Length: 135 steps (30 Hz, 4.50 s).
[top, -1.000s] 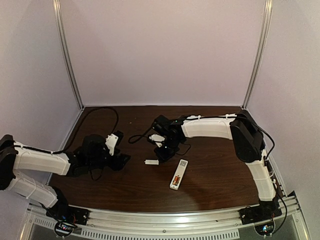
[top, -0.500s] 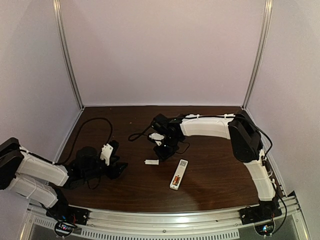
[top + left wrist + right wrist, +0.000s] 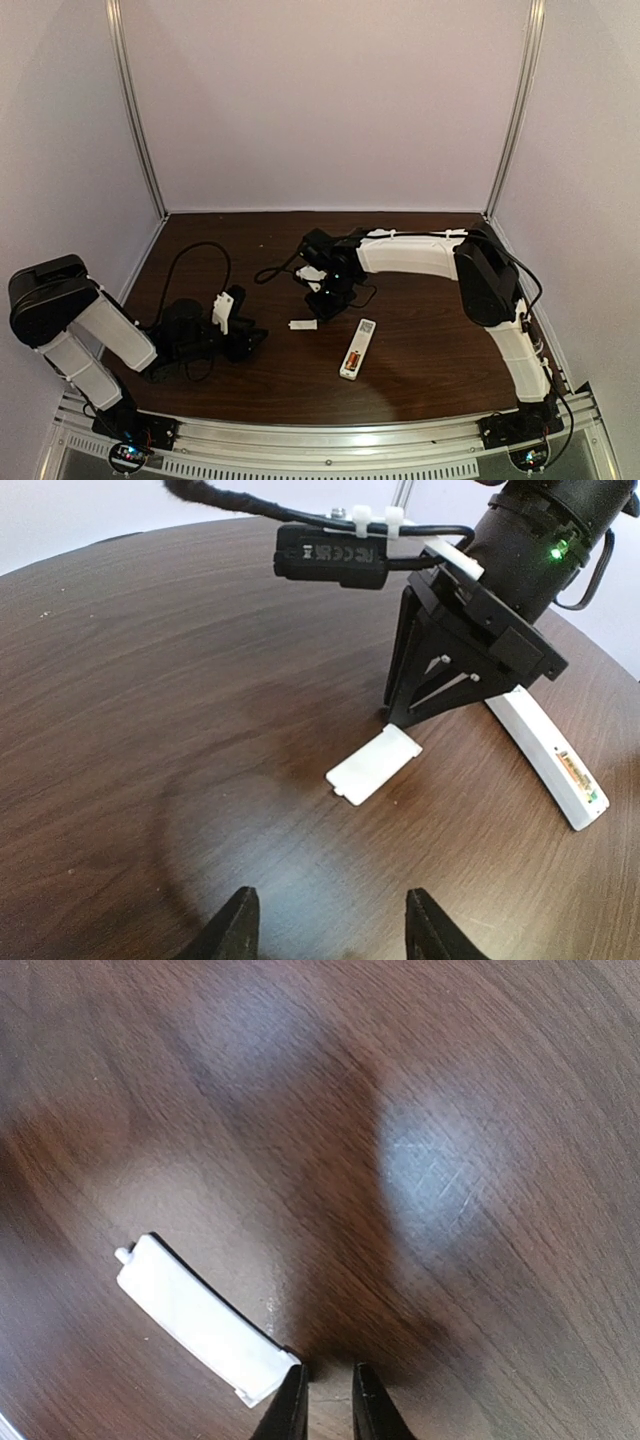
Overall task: Load the batteries into the remote control
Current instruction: Adjust the battery cover at the center of the board, then pick up the battery cover at the center of the board.
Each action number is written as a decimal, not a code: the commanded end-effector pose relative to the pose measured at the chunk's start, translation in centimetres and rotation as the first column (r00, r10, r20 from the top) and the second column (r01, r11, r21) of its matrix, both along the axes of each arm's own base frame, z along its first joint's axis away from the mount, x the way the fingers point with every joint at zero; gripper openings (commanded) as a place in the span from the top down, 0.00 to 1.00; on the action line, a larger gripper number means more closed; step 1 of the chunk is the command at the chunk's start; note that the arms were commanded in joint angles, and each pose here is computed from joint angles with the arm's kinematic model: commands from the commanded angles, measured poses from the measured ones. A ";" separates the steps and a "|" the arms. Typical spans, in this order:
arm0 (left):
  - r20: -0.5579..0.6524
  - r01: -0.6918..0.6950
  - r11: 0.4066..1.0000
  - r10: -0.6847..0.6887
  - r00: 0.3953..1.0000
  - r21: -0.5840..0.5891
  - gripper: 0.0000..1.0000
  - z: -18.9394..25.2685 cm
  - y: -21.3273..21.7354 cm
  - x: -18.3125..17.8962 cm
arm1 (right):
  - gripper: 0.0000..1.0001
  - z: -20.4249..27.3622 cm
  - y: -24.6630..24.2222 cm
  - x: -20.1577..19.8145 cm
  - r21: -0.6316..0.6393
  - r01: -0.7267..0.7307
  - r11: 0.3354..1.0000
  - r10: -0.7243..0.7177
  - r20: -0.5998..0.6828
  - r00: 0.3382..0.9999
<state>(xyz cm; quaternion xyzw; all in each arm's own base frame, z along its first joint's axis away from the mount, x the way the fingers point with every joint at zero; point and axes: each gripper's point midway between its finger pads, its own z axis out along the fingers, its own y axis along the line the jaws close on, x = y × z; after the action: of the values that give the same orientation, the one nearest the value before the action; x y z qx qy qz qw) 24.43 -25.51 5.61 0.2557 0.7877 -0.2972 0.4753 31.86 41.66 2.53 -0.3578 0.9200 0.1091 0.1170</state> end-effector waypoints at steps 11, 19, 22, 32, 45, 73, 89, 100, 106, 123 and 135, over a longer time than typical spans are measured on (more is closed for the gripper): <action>-0.093 -0.024 0.990 0.011 0.996 -0.138 0.51 0.7 -1.7 0.6 | 0.80 -0.1 0.0 -0.3 -0.041 0.004 0.999 -0.003 0.010 1.000; -0.082 -0.017 0.992 0.006 0.997 -0.126 0.53 0.7 -1.8 0.7 | 0.83 1.1 0.7 -0.3 -0.006 -0.005 1.000 0.005 0.007 1.000; -0.083 -0.017 0.992 0.007 0.997 -0.123 0.53 0.7 -1.8 0.8 | 0.83 0.6 0.7 -0.5 -0.007 -0.007 1.000 0.007 -0.004 1.000; -0.076 -0.002 0.993 -0.007 0.997 -0.118 0.53 0.8 -2.0 0.8 | 0.84 0.8 1.4 -0.7 0.036 -0.009 0.999 0.011 -0.029 1.000; -0.081 -0.002 0.995 -0.007 0.997 -0.101 0.53 0.4 -2.0 0.8 | 0.86 -0.6 0.9 -0.6 -0.003 -0.005 1.000 0.005 -0.032 0.999; -0.110 -0.007 0.996 -0.003 0.994 -0.092 0.53 -0.5 -2.3 0.9 | 0.82 -0.2 0.9 -0.5 0.081 0.040 0.996 -0.031 -0.102 0.994; -0.128 -0.003 0.995 -0.009 0.992 -0.099 0.53 -0.7 -2.3 0.5 | 0.92 -3.1 -0.3 -1.6 -0.080 0.010 0.997 -0.013 -0.044 0.999; -0.159 -0.005 0.991 -0.016 0.987 -0.130 0.53 -1.2 -2.7 -0.3 | 0.78 -3.0 0.5 -2.2 -0.026 0.015 1.000 -0.017 -0.095 0.995; -0.159 -0.006 0.992 -0.014 0.987 -0.123 0.53 -1.4 -2.6 -0.3 | 0.80 -2.3 0.6 -1.7 0.013 0.024 1.000 -0.022 -0.110 0.994; -0.157 -0.011 0.992 -0.010 0.988 -0.129 0.53 -1.4 -2.2 -0.6 | 0.82 -3.7 0.6 -2.2 -0.094 0.014 0.995 -0.017 -0.034 0.999; -0.167 -0.022 0.992 0.000 0.986 -0.128 0.53 -1.7 -1.8 -0.9 | 0.81 -3.4 0.8 -2.4 -0.126 0.010 0.992 -0.011 -0.010 1.000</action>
<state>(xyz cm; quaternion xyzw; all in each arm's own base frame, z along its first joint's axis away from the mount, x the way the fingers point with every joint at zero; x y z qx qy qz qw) 23.68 -27.49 3.84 0.1988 0.8087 -0.3618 0.4190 30.65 43.91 2.40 -0.3593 0.9197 0.0878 0.1317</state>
